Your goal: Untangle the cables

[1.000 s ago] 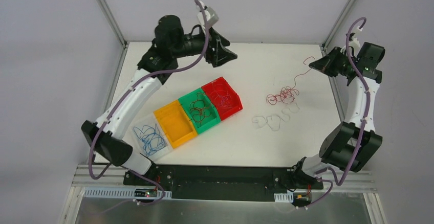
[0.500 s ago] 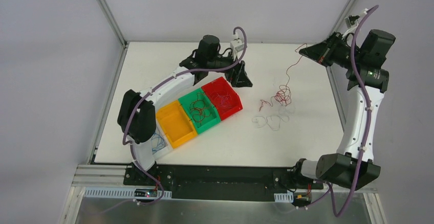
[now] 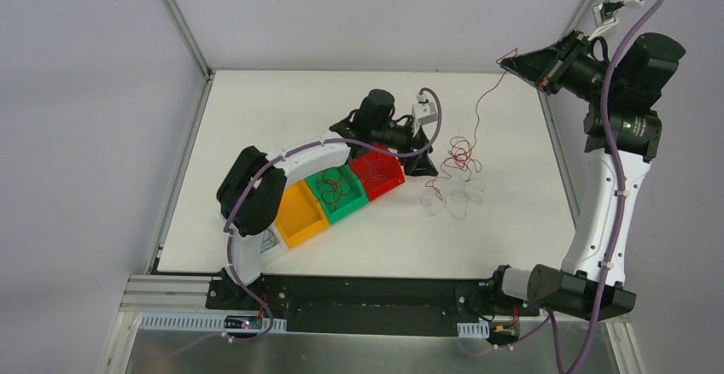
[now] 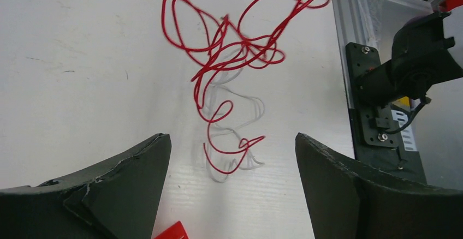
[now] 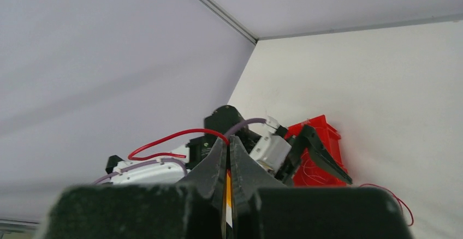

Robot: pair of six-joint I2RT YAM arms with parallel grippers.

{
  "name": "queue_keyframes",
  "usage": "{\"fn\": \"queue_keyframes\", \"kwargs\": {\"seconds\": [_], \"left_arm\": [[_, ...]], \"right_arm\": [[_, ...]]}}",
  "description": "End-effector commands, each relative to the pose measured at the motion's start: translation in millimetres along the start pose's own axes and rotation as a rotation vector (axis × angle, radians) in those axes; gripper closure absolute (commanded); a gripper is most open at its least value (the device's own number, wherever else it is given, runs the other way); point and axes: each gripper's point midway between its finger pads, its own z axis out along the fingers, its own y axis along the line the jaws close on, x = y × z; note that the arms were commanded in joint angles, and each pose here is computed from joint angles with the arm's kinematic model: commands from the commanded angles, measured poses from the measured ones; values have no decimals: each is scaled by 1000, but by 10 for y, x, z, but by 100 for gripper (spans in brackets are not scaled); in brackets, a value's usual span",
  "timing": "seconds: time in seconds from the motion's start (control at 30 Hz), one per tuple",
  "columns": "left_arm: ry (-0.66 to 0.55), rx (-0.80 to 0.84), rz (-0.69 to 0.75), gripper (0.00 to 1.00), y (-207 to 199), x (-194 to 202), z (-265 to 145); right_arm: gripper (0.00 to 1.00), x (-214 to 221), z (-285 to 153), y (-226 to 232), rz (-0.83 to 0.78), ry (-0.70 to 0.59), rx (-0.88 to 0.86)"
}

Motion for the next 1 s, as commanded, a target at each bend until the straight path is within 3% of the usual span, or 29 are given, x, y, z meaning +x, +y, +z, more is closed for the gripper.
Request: {"fn": "queue_keyframes", "kwargs": {"seconds": [0.0,0.27,0.43,0.57,0.77,0.8,0.9,0.97], "left_arm": [[-91,-36,99,12,179,-76,122],[-144,-13,17,4,191,-97,381],[-186,26,-29,4,-32,-240,547],[-240,-28,-74,10,56,-413,614],[-203,-151,-151,42,438,-132,776],[-199,-154,-166,52,460,-98,798],[-203,-156,-192,96,464,-100,783],[-211,-166,-183,100,447,-127,679]], "right_arm": [[100,-173,-72,457,-28,-44,-97],[100,-292,-102,675,-17,-68,-139],[100,-320,-102,700,-17,-71,-142],[100,-322,-110,730,-13,-69,-145],[100,-449,-135,913,-5,-86,-182],[100,-472,-146,944,-10,-90,-185],[100,-561,-199,962,-28,-118,-175],[100,-671,-261,875,-20,-152,-143]]}}
